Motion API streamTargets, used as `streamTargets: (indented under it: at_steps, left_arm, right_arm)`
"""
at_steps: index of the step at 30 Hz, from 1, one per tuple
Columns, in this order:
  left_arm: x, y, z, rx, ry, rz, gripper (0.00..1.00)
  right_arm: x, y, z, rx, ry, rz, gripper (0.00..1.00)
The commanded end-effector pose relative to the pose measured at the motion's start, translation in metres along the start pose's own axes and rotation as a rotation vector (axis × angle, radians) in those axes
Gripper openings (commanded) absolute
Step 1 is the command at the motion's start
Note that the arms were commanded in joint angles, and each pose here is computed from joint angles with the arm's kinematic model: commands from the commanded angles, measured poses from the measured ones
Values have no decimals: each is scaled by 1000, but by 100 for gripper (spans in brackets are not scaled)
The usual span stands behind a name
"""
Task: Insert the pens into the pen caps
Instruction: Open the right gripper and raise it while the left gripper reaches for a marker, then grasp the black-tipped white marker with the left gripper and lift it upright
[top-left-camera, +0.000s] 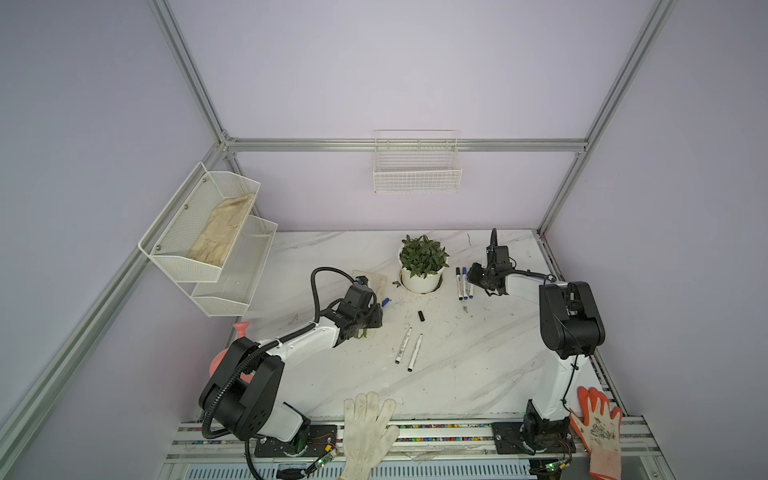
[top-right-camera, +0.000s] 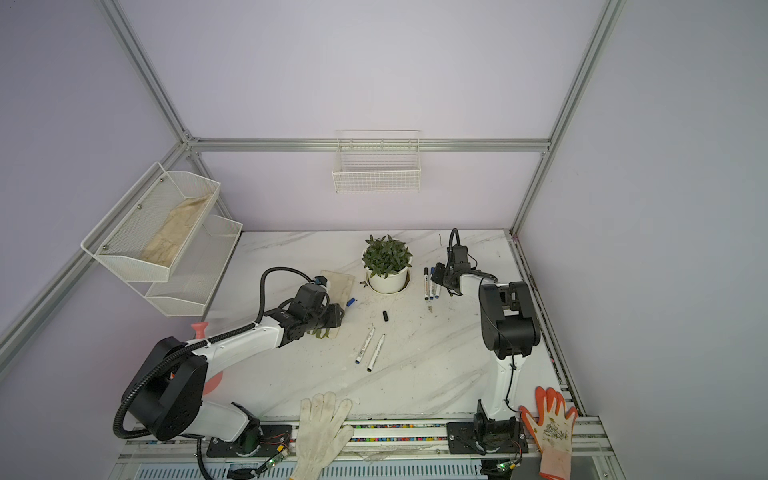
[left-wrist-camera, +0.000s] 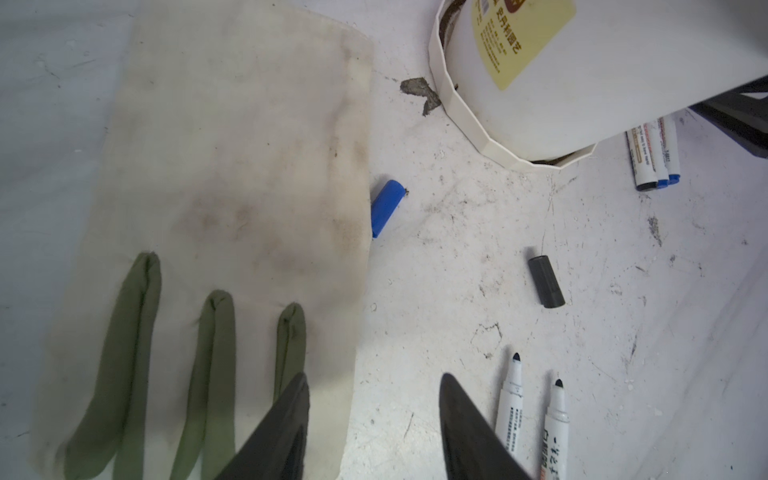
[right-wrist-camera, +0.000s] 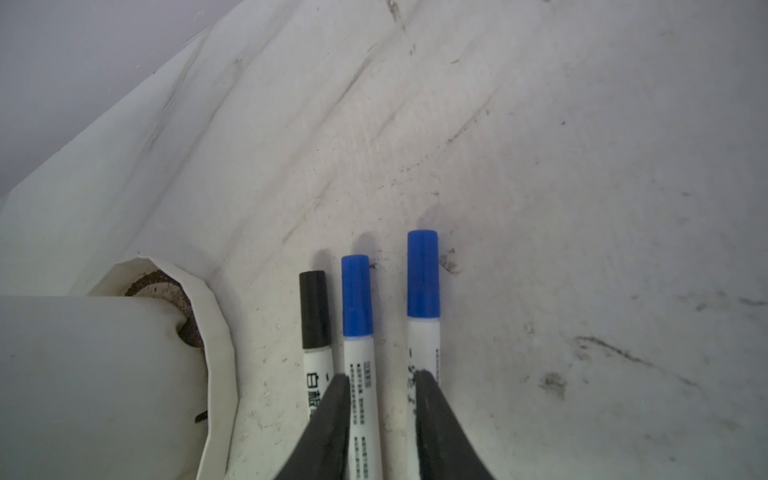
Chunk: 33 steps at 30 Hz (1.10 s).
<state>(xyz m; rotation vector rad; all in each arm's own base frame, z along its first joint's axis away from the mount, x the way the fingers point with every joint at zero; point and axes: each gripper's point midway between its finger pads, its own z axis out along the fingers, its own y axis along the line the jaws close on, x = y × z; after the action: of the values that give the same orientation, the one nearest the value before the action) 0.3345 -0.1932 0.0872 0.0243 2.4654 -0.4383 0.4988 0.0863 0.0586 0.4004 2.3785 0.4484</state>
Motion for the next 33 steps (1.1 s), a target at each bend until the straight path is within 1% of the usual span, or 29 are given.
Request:
streamTargets:
  at_steps: [1,5,9,11,14,15,18,25,28,30,33]
  left_arm:
    - [-20,-36,-12,125,-29,98,49]
    - [1,-52,-17,198,9,220,50]
    - [24,-70,-19,278,49,356,51]
    - [34,-77,-17,295,74,402,52]
    - [48,-79,-10,281,117,439,52]
    - [51,-80,-7,266,130,448,52]
    - [62,-84,-1,236,157,530,52]
    - [87,-74,10,67,255,677,50]
    - [102,-65,13,23,325,698,47]
    - [110,-56,14,-13,378,691,38]
    - [121,-45,16,-45,439,690,31]
  right_arm:
    - [-27,12,-31,-9,-107,20,31]
    - [-40,9,-64,29,-192,29,31]
    - [-39,8,-87,34,-219,29,31]
    - [-38,9,-93,25,-221,33,31]
    - [-35,10,-99,16,-222,35,31]
    - [-35,9,-100,16,-225,35,31]
    - [-35,10,-101,13,-224,33,31]
    - [-36,11,-101,10,-230,34,31]
    - [-35,10,-101,10,-229,35,31]
    - [-35,10,-101,10,-230,36,30]
    - [-38,12,-104,6,-236,36,30]
